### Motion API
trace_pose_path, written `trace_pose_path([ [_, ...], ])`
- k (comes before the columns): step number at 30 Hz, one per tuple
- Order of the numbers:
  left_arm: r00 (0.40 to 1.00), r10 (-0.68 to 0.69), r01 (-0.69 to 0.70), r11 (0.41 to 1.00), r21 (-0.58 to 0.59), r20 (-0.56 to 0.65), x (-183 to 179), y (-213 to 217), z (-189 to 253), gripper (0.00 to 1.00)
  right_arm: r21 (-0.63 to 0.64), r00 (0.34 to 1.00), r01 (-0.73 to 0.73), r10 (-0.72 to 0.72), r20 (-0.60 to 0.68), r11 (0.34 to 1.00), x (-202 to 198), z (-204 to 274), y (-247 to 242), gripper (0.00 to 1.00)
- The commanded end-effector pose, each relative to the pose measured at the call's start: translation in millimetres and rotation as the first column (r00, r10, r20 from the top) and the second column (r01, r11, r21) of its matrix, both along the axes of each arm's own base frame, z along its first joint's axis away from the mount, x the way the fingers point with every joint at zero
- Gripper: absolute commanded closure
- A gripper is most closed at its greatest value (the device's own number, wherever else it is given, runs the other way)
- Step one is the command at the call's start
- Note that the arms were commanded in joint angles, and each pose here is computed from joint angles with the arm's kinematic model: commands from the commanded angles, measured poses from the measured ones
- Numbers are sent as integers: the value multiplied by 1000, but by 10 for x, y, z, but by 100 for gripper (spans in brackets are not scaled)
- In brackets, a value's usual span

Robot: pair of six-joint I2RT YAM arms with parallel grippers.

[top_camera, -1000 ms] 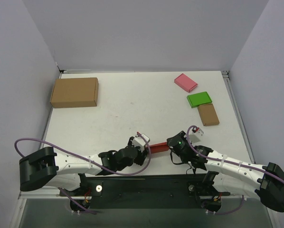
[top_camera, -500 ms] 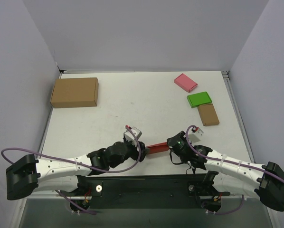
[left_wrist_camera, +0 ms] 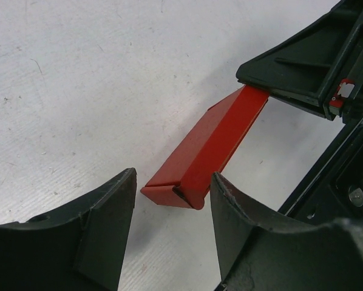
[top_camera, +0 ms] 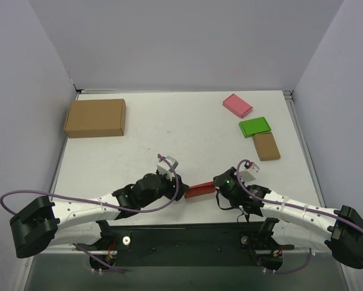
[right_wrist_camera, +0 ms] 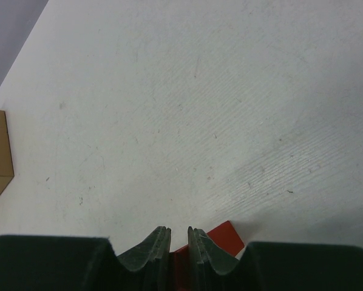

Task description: Fold the paper box

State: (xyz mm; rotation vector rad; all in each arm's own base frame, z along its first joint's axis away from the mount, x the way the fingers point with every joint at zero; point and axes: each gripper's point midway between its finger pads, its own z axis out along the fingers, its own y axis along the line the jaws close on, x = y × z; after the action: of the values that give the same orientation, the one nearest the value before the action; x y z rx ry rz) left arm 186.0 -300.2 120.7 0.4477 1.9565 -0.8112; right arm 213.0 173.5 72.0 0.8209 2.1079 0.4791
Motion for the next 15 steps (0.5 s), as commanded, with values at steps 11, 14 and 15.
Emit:
trace_pose_path([
  [11,999,-28,27,999,-34,-17,-43,-42,-80,52,-114,998,-23,16,-58,993,-111,-159,-135,83],
  [14,999,-29,29,999,-20,-26,-58,-20,-153,55,-114,998,-23,16,-58,993,-109,-157,-132,83],
  [15,999,-32,32,999,-17,-28,-67,-21,-170,57,-114,998,-25,18,-59,993,-113,-158,-127,83],
])
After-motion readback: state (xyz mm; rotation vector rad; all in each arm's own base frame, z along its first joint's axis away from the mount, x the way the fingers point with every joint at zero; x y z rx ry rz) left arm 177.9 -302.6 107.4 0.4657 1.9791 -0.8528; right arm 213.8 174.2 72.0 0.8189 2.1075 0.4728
